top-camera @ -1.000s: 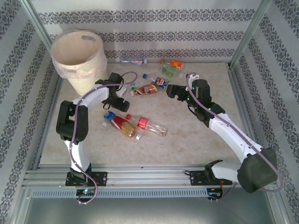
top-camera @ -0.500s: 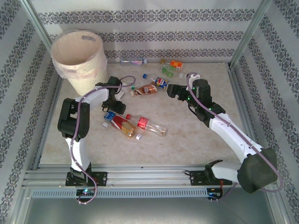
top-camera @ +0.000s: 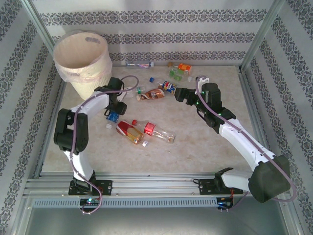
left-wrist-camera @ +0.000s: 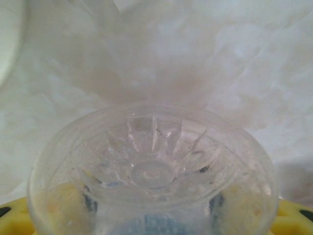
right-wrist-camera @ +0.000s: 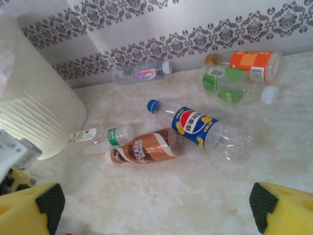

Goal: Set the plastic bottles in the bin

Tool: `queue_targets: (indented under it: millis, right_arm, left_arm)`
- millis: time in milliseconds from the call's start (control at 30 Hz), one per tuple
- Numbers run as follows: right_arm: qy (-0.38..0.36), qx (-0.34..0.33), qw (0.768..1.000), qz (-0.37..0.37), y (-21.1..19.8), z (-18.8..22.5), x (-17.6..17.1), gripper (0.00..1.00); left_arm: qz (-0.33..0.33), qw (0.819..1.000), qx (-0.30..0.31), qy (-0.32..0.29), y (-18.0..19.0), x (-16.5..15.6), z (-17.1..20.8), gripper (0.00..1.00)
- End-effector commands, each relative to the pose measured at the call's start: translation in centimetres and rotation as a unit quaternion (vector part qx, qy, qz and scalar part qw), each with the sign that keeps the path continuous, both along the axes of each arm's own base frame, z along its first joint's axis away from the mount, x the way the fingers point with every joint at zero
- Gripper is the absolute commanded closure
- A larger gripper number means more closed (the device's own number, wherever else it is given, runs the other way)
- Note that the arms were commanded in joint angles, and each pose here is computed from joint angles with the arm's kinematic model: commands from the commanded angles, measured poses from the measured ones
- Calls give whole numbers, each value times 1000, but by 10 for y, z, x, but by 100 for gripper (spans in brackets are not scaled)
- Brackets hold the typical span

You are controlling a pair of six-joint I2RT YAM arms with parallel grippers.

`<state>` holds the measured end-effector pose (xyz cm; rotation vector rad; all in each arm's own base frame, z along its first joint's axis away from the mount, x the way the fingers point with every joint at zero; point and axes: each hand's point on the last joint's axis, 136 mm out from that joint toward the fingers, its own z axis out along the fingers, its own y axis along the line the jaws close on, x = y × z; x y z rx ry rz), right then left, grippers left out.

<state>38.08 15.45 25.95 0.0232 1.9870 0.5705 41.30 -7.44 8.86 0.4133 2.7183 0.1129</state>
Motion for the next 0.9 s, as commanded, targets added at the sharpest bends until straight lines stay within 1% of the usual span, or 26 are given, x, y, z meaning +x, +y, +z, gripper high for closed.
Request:
queue_targets:
  millis: [0, 133, 267, 367, 500, 600, 733, 800, 867]
  right_arm:
    - [-34, 18, 999, -1, -1, 21, 2, 2]
    - [-49, 28, 998, 11, 4, 28, 1, 2]
    - [-65, 36, 997, 26, 11, 35, -1, 2]
    - [-77, 36, 996, 41, 17, 41, -4, 2]
    - [-100, 36, 992, 65, 27, 50, -9, 2]
    - [-111, 35, 990, 79, 33, 54, -13, 2]
    - [-118, 31, 988, 89, 39, 57, -16, 2]
    - [-118, 30, 989, 89, 40, 56, -16, 2]
    - [-117, 28, 989, 86, 39, 54, -16, 2]
  left_arm:
    - [-5, 997, -15, -81, -5, 11, 51, 43]
    - [-46, 988, -71, -130, -30, 7, 95, 44]
    - [-66, 971, -133, -186, -50, 6, 141, 44]
    - [-82, 954, -179, -227, -63, 7, 179, 44]
    - [-97, 923, -232, -292, -76, 12, 230, 45]
    - [-80, 900, -254, -345, -76, 23, 267, 45]
    - [-47, 868, -266, -416, -68, 41, 312, 45]
    - [-26, 849, -263, -456, -59, 49, 336, 45]
    - [9, 836, -243, -492, -43, 58, 356, 44]
